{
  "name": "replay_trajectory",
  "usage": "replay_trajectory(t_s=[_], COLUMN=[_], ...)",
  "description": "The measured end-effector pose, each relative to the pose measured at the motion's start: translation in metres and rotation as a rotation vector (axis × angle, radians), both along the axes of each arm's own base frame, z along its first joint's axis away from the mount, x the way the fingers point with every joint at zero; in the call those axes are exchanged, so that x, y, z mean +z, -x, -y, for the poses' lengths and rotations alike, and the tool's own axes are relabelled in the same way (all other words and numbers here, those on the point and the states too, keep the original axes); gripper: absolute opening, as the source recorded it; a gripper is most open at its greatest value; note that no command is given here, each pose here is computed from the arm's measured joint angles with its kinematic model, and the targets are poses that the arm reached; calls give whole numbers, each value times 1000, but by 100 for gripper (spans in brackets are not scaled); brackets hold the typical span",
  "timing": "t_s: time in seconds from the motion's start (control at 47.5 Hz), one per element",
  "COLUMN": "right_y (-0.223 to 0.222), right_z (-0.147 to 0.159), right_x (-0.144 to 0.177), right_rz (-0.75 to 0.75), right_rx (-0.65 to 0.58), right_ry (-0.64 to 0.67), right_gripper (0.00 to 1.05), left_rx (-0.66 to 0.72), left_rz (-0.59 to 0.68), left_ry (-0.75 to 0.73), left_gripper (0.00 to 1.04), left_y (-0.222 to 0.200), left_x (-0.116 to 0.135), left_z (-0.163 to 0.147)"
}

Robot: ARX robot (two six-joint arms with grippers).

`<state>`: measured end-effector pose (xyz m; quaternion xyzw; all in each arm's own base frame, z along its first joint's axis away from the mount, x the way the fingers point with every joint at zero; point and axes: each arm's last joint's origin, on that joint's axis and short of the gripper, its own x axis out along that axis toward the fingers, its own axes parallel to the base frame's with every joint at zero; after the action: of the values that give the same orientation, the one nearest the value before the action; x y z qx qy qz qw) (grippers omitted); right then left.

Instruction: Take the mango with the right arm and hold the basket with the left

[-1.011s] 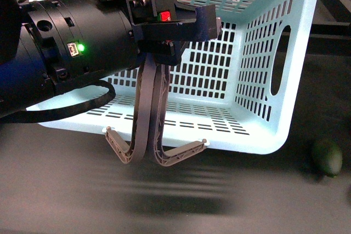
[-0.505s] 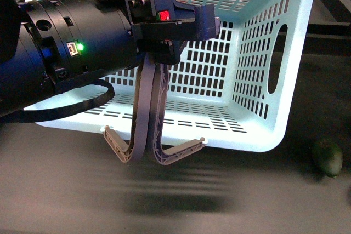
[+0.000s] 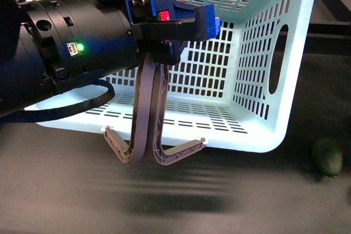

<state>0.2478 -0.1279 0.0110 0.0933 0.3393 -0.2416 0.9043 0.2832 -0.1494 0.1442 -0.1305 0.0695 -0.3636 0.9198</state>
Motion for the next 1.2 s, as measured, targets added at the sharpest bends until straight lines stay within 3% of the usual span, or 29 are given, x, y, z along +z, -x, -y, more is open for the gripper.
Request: replay_trajectory(t_s=[0.211,0.632,1.2], right_y=[-11,-26,-47], right_z=[13,24,16], right_x=[-36,-84,-111], right_rz=[-17,-37,-64], right_rx=[-158,-300,-305], right_ry=[-50,-95,-120], right_gripper=[97,97,97], left_rx=[-1,0,-1], left_rz=[0,0,0], left_ry=[0,0,0], left_gripper=[9,9,9], left_y=[0,0,0], left_x=[0,0,0], left_z=[0,0,0])
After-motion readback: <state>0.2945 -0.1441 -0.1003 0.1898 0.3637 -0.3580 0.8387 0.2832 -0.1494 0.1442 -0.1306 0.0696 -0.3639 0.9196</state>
